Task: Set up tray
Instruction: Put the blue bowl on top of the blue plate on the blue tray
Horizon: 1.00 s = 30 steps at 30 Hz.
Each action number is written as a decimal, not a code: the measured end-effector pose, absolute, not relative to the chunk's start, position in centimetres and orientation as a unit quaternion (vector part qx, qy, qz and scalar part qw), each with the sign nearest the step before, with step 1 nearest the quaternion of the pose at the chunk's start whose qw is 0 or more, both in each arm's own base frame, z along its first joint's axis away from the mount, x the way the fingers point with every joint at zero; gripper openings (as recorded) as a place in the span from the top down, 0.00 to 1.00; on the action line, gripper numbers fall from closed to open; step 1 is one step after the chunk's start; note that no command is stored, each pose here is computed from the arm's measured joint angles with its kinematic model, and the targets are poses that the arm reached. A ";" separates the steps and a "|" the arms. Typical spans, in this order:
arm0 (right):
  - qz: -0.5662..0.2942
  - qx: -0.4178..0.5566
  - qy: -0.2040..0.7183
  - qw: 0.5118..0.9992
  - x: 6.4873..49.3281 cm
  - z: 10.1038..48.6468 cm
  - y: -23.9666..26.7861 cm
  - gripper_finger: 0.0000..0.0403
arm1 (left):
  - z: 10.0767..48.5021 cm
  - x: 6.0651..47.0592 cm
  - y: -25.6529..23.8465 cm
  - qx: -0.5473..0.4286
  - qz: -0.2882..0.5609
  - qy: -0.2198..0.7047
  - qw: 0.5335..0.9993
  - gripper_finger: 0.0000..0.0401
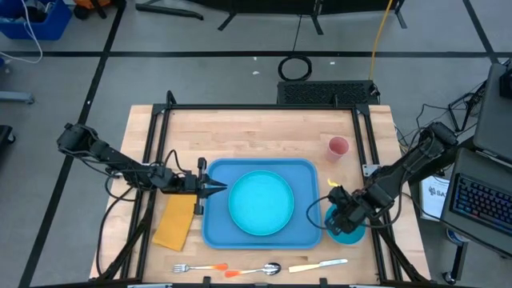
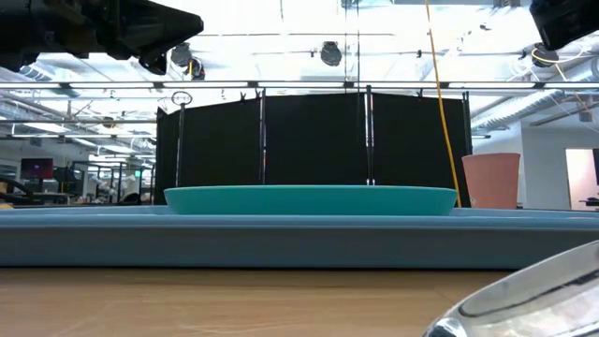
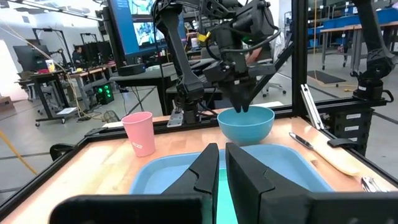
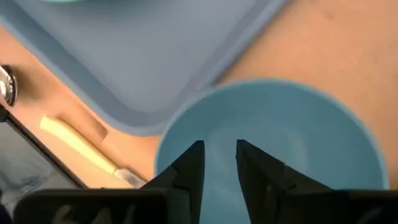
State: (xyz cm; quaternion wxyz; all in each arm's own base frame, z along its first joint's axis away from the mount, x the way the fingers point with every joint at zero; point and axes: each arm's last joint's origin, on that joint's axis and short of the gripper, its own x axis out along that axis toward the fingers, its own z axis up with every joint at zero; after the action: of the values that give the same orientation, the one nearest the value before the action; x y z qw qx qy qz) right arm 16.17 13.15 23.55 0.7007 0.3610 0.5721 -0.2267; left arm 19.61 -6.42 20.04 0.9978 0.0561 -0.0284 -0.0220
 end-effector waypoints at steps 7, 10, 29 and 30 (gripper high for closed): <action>-0.214 0.366 0.554 0.717 16.6 23.7 13.2 0.72 | 20.0 19.6 -6.4 0.057 -0.022 -0.028 0.998 0.91; -0.191 0.369 0.536 0.735 17.1 23.8 13.5 0.64 | 20.0 19.6 -6.4 0.057 -0.021 -0.028 0.998 0.91; -0.166 0.388 0.559 0.714 17.9 20.7 14.5 0.55 | 20.0 19.6 -6.4 0.058 -0.021 -0.028 0.998 0.91; -0.168 0.387 0.560 0.713 18.0 20.5 14.6 0.55 | 20.0 19.6 -6.4 0.058 -0.021 -0.028 0.998 0.91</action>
State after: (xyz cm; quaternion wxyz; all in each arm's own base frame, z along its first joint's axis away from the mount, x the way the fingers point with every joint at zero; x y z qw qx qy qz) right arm 17.96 14.55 20.53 0.7134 0.3866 0.5599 -0.1677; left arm 19.61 -6.41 20.04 0.9977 0.0584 -0.0282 -0.0206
